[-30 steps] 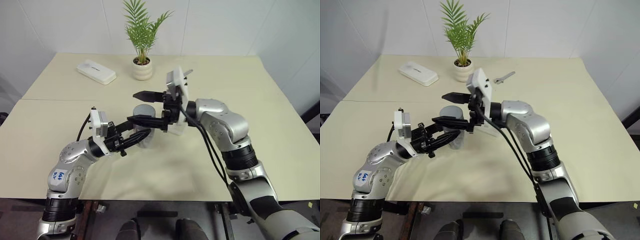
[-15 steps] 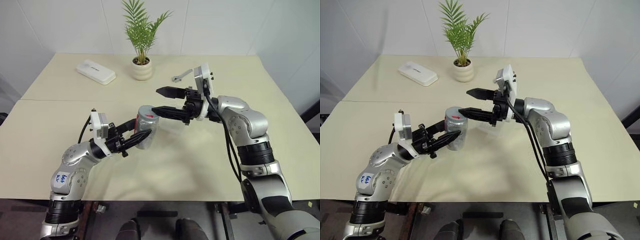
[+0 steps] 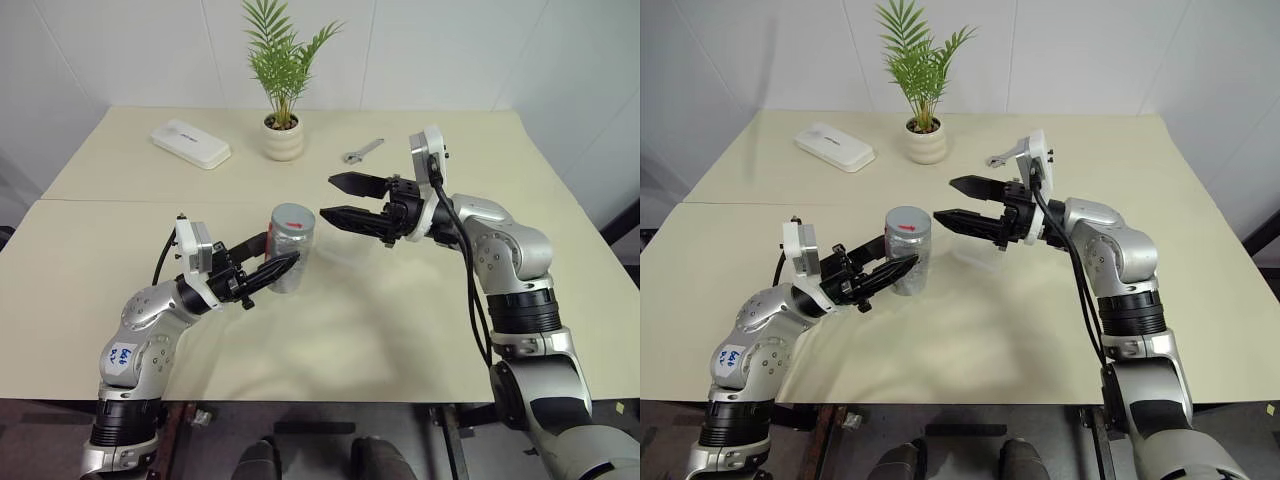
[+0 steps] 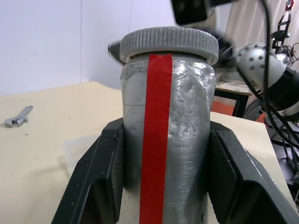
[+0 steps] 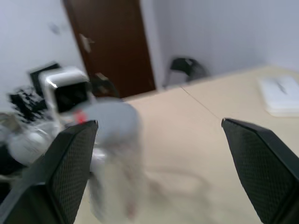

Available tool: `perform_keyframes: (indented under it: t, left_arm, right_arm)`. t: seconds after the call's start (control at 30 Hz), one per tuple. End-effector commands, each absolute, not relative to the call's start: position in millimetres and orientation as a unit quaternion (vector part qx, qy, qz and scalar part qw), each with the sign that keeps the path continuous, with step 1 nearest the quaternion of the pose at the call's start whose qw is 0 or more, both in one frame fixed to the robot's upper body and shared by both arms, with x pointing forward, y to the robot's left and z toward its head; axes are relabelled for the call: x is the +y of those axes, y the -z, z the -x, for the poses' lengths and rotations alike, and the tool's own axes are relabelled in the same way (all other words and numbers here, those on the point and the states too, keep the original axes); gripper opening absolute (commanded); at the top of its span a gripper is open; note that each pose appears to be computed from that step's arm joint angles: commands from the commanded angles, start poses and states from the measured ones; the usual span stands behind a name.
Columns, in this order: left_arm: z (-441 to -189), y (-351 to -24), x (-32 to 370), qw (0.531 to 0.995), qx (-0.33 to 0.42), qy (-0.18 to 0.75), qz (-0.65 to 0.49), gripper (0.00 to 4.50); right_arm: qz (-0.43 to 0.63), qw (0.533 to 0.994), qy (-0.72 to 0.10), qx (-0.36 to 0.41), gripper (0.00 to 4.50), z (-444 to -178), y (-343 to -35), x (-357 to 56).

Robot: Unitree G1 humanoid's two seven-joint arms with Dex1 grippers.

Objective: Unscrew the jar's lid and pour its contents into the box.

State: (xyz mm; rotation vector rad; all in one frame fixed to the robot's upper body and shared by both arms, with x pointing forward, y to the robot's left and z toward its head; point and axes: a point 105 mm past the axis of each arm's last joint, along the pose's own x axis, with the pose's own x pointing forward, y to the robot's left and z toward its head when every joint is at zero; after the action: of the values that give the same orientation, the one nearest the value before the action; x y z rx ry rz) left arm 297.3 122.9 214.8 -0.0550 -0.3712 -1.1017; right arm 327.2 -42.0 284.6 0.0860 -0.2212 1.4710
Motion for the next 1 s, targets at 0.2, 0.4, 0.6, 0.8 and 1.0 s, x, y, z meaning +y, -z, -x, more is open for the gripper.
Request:
perform_keyframes:
  t: [0.2,0.4,0.6,0.8,1.0]
  left_arm:
    - [-292,-231,108,0.817,-0.214,0.534,0.043,1.95]
    - [-288,-232,103,0.808,-0.220,0.544,0.056,1.95]
    - [-284,-235,102,0.799,-0.237,0.548,0.068,1.95]
    - [-284,-238,100,0.791,-0.244,0.555,0.082,1.95]
    - [-283,-237,99,0.788,-0.243,0.559,0.084,1.95]
  right_arm:
    - [-0.032,0.696,-0.705,-0.136,4.46,-308,-297,1]
    - [-0.030,0.693,-0.705,-0.146,4.46,-313,-301,10]
    - [-0.021,0.699,-0.701,-0.138,4.46,-322,-298,-1]
    - [-0.015,0.710,-0.692,-0.126,4.46,-332,-293,-16]
    - [-0.021,0.717,-0.687,-0.119,4.46,-337,-295,-33]
